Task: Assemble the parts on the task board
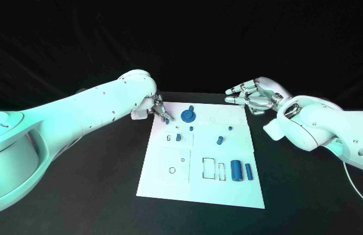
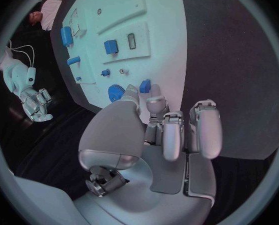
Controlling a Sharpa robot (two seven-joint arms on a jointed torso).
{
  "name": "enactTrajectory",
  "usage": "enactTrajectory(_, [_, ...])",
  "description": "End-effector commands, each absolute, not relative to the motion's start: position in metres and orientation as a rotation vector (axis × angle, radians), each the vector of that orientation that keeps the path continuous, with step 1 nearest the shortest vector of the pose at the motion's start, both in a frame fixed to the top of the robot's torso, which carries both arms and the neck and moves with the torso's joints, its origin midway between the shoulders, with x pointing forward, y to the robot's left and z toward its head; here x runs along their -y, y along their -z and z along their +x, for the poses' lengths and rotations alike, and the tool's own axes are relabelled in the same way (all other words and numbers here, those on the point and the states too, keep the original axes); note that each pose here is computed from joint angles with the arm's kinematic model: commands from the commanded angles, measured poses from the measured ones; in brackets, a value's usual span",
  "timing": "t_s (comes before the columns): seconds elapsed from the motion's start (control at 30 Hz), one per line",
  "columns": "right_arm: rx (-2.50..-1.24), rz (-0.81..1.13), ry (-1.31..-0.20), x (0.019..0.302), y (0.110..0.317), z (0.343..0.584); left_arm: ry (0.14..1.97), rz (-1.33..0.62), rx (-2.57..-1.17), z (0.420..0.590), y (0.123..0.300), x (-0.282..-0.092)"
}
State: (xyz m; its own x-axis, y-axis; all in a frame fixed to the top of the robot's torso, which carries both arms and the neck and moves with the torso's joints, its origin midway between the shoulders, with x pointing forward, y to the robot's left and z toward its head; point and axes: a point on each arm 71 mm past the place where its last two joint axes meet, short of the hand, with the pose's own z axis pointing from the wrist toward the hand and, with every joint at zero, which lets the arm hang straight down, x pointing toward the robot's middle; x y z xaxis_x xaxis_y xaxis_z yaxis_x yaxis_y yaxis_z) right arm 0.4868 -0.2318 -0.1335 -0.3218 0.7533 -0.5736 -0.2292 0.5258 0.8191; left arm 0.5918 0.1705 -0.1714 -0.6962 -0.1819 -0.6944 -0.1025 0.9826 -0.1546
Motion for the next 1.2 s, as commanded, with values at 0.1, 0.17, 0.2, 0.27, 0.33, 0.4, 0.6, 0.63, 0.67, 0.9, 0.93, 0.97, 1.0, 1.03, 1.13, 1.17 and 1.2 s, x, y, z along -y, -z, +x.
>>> enactTrajectory(0.1, [-1.619,0.438,-1.078,0.229,0.134,0.486,0.165,-0.197,-2.353,0.591,0.172,-0.167])
enactTrajectory(0.17, [-1.62,0.438,-1.078,0.229,0.134,0.486,0.176,-0.203,-2.347,0.591,0.171,-0.167])
enactTrajectory(0.2, [-1.62,0.438,-1.078,0.229,0.134,0.486,0.185,-0.207,-2.342,0.592,0.171,-0.166])
enactTrajectory(0.27, [-1.621,0.437,-1.078,0.229,0.134,0.486,0.206,-0.218,-2.331,0.592,0.17,-0.166])
enactTrajectory(0.33, [-1.621,0.437,-1.078,0.229,0.134,0.486,0.225,-0.226,-2.324,0.593,0.17,-0.165])
enactTrajectory(0.4, [-1.622,0.437,-1.078,0.229,0.134,0.486,0.238,-0.229,-2.322,0.593,0.17,-0.164])
enactTrajectory(0.6, [-1.625,0.438,-1.078,0.229,0.135,0.486,0.258,-0.224,-2.329,0.593,0.17,-0.163])
enactTrajectory(0.63, [-1.626,0.438,-1.078,0.229,0.135,0.486,0.26,-0.225,-2.33,0.592,0.17,-0.164])
enactTrajectory(0.67, [-1.626,0.438,-1.077,0.229,0.135,0.486,0.261,-0.225,-2.332,0.592,0.17,-0.164])
enactTrajectory(0.9, [-1.628,0.438,-1.077,0.229,0.135,0.486,0.266,-0.231,-2.344,0.59,0.171,-0.168])
enactTrajectory(0.93, [-1.628,0.438,-1.077,0.229,0.135,0.486,0.27,-0.237,-2.342,0.589,0.17,-0.17])
enactTrajectory(0.97, [-1.629,0.439,-1.077,0.229,0.135,0.486,0.275,-0.244,-2.339,0.589,0.17,-0.171])
enactTrajectory(1.0, [-1.629,0.439,-1.076,0.23,0.135,0.486,0.285,-0.256,-2.335,0.588,0.17,-0.173])
enactTrajectory(1.03, [-1.629,0.44,-1.075,0.23,0.135,0.486,0.297,-0.27,-2.328,0.587,0.169,-0.174])
enactTrajectory(1.13, [-1.631,0.442,-1.073,0.23,0.136,0.486,0.34,-0.312,-2.309,0.582,0.167,-0.178])
enactTrajectory(1.17, [-1.631,0.443,-1.072,0.231,0.136,0.486,0.353,-0.32,-2.301,0.579,0.166,-0.179])
enactTrajectory(1.2, [-1.632,0.444,-1.072,0.231,0.136,0.486,0.365,-0.327,-2.293,0.577,0.165,-0.18])
